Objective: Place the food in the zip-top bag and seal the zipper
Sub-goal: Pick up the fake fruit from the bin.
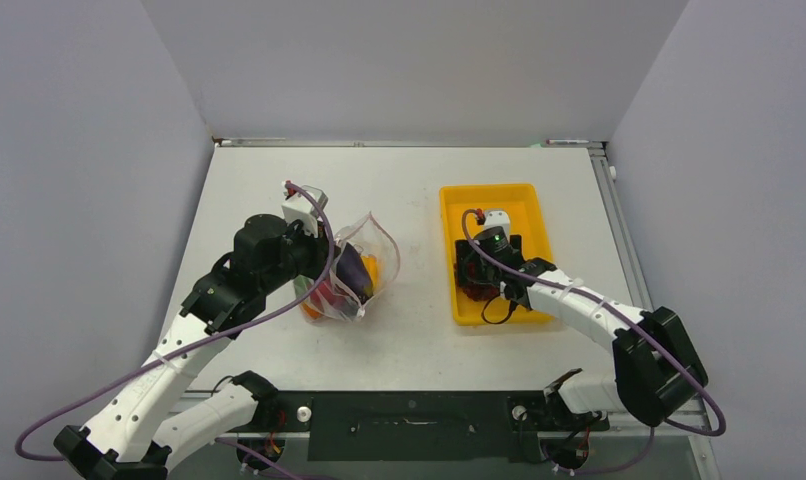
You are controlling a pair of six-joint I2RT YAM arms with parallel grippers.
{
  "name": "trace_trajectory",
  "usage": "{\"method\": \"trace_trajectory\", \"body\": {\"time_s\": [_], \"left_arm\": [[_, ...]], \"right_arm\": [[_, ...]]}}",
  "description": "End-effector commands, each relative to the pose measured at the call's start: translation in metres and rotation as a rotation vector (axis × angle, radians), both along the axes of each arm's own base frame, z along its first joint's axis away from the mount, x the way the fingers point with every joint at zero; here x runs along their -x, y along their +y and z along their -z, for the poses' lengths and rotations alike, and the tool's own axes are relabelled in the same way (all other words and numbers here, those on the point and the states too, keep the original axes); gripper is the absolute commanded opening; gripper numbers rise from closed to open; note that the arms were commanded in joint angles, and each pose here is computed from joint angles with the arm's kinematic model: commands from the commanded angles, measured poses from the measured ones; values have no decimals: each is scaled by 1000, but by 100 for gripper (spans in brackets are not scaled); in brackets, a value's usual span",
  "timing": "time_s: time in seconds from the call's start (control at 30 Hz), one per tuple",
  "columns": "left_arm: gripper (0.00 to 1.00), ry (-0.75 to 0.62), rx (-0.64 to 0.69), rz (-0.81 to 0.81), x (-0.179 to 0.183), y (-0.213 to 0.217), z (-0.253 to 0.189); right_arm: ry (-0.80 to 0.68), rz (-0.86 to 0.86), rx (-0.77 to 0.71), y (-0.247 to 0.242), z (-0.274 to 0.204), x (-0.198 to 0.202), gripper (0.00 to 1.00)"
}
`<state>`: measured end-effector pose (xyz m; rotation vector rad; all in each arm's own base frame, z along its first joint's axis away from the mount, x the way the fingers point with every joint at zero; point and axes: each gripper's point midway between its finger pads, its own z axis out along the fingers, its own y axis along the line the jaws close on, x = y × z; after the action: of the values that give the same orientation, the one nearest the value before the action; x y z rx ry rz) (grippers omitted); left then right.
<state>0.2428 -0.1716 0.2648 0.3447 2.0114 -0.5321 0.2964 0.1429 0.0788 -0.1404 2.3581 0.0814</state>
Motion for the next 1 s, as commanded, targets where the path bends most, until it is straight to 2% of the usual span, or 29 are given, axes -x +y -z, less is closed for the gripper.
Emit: {"method": "trace_trajectory", "body": {"time_s": [0.0,0.13,0.23,0.33,0.53,0.63,0.67,0.97], "left_arm": [[0,-25,13,-2,-3,-2,-9],[0,-24,13,-2,-3,-2,-9],[0,-25,14,-2,-3,-2,-9],[0,-26,14,-2,-3,-2,-9],[0,-25,14,-2,-2,-1,-9],[0,-25,14,-2,-3,-2,-9],[0,-25,13,-1,-3,-2,-9],[0,-24,12,-1,-3,-2,-8]], "right_arm": [[6,-2,-53,10,12,-8,91],[34,10,-54,8,29,-8,87],[48,17,-45,6,38,-9,79],[52,24,-33,2,43,-12,64],[39,25,-28,0,40,-15,23],[13,32,-35,-1,29,-16,8],[1,34,-37,-2,25,-17,5],[-122,52,-88,-4,-28,-20,5]]}}
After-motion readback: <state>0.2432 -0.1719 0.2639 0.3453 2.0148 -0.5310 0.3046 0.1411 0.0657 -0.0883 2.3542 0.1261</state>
